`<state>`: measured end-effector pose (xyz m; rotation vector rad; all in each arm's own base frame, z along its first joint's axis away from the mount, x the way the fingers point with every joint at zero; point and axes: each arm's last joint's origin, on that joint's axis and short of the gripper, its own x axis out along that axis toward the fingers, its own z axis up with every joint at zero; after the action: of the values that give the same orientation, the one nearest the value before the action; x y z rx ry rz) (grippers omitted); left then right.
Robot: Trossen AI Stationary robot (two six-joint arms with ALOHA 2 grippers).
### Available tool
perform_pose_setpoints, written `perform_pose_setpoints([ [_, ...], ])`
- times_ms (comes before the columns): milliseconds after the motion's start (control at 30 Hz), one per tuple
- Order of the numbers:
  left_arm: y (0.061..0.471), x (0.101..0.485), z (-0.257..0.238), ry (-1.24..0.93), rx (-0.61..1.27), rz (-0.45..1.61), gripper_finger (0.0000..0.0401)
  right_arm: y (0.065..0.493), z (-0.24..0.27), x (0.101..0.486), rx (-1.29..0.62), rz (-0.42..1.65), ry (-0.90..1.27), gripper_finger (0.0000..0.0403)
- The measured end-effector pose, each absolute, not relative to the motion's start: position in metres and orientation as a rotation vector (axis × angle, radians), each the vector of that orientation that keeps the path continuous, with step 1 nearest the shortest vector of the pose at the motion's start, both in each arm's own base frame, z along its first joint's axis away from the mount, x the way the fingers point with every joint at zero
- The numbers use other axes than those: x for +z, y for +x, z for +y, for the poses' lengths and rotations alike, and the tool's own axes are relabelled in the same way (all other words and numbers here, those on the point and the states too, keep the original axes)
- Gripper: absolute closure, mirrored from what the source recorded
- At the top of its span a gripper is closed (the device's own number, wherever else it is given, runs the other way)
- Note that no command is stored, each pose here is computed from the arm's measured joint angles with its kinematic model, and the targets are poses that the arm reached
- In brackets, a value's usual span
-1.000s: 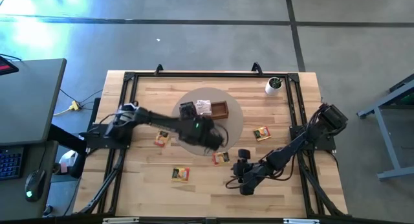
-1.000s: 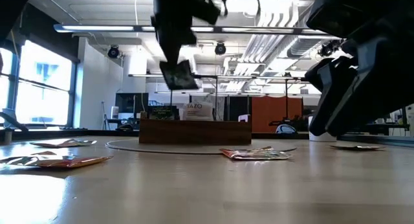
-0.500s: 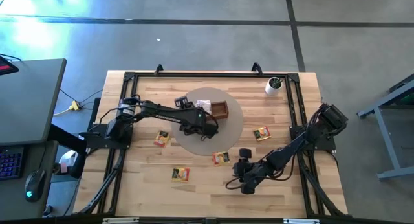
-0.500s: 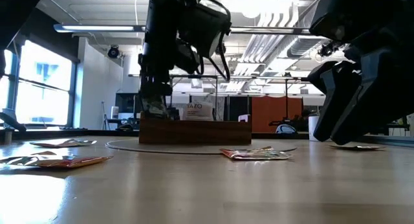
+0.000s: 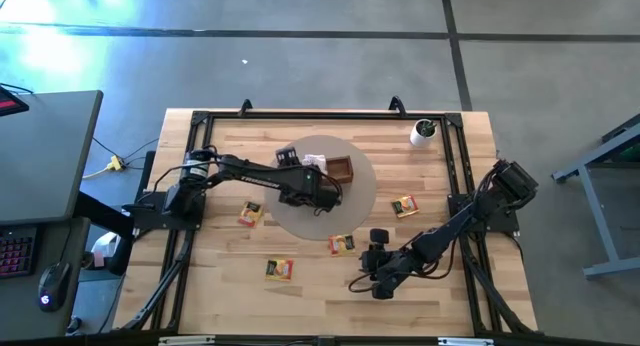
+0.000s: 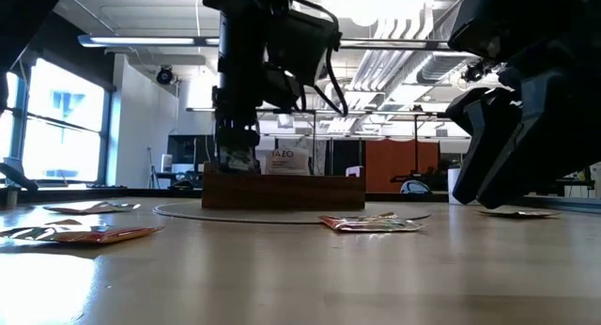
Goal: Pick & Place Tea
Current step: Put the purple tea bag into the left section of the wooden organizer, then put the yellow tea bag into the right section of the wooden organizer
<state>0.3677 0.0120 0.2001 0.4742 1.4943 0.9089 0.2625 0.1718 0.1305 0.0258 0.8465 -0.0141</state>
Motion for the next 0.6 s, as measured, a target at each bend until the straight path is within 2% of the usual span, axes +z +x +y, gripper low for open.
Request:
perform_pose_setpoints([
  [233,0.3693,0.1992,0.0218,0.449,0.899,1.507,0.0379,0.2625,0.172,0.1307,-0.012,0.847,0.027,0.0263],
  [600,0.3694,0.1984,0.023,0.422,0.871,1.528,0.0276,0.2625,0.172,0.1307,-0.011,0.848,0.028,0.0263],
])
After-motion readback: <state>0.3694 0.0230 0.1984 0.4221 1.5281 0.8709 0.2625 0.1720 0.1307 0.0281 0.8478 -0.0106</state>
